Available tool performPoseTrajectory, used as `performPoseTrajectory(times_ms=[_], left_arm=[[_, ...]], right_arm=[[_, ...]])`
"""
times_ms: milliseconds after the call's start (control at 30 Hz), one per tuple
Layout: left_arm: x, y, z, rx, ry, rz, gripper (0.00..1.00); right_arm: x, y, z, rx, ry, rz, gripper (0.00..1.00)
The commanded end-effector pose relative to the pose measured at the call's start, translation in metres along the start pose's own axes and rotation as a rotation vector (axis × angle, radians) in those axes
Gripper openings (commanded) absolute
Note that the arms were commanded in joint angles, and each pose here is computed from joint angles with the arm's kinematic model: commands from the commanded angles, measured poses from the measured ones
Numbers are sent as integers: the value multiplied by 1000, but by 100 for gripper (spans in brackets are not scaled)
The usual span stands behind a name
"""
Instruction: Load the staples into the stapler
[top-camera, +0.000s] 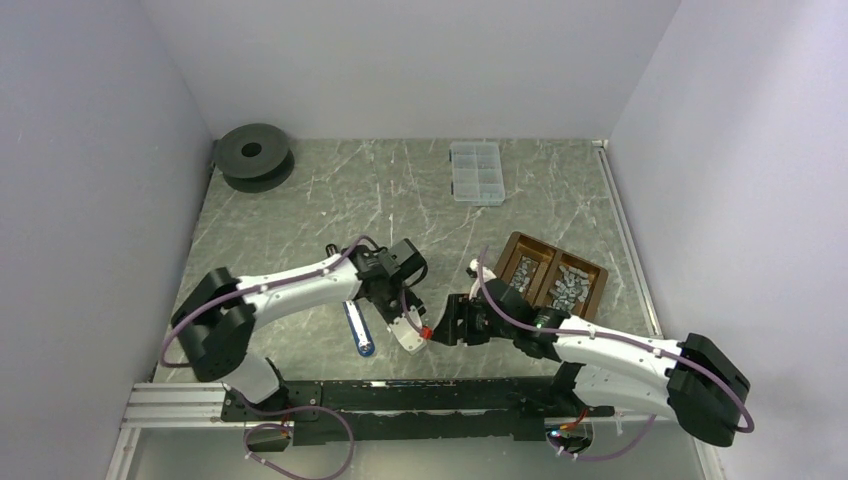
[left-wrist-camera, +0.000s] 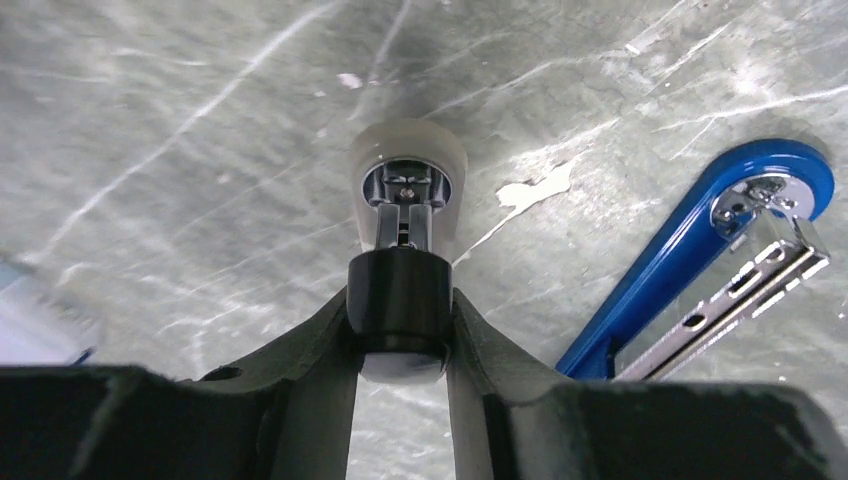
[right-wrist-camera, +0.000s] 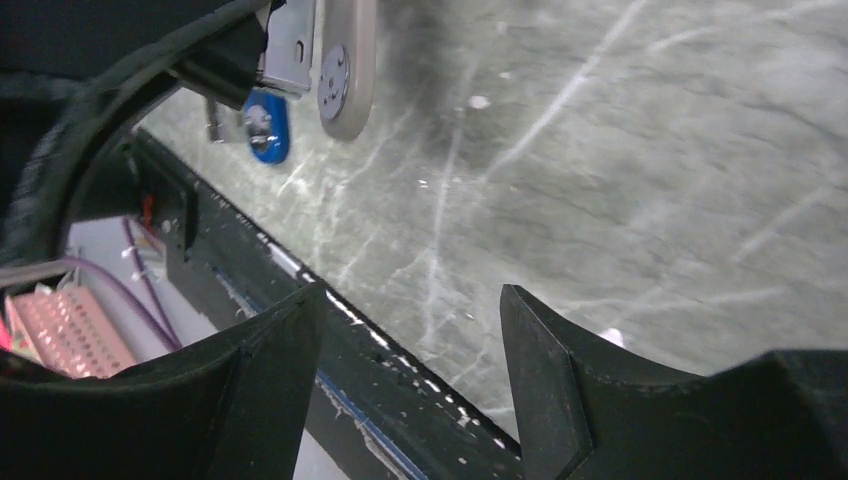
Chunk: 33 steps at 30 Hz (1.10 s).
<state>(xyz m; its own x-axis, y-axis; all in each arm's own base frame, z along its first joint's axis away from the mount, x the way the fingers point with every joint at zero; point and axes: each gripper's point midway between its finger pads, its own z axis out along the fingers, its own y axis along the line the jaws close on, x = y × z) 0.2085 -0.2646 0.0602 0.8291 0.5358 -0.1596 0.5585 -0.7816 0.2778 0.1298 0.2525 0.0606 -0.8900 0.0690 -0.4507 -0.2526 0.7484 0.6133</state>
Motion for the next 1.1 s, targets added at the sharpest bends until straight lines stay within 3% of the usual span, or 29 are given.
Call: performPoseTrajectory(times_ms=[0,300,567,1067], left_arm=[[-23,27,-54,-179,-33,46,26],[-31,8,-61,-174,6,65,23],[-34,21,-60,-210,34,21,3],[-47,29,-67,-253,13,18,0]], right_arm=[[-26,60,-6,-250,-49,-92,68],[-35,94,-17,-420,-63,-98,67],[-36,91,-10,-406,-59,-56,62],[-46,93,9,-456,-59,-18,51]])
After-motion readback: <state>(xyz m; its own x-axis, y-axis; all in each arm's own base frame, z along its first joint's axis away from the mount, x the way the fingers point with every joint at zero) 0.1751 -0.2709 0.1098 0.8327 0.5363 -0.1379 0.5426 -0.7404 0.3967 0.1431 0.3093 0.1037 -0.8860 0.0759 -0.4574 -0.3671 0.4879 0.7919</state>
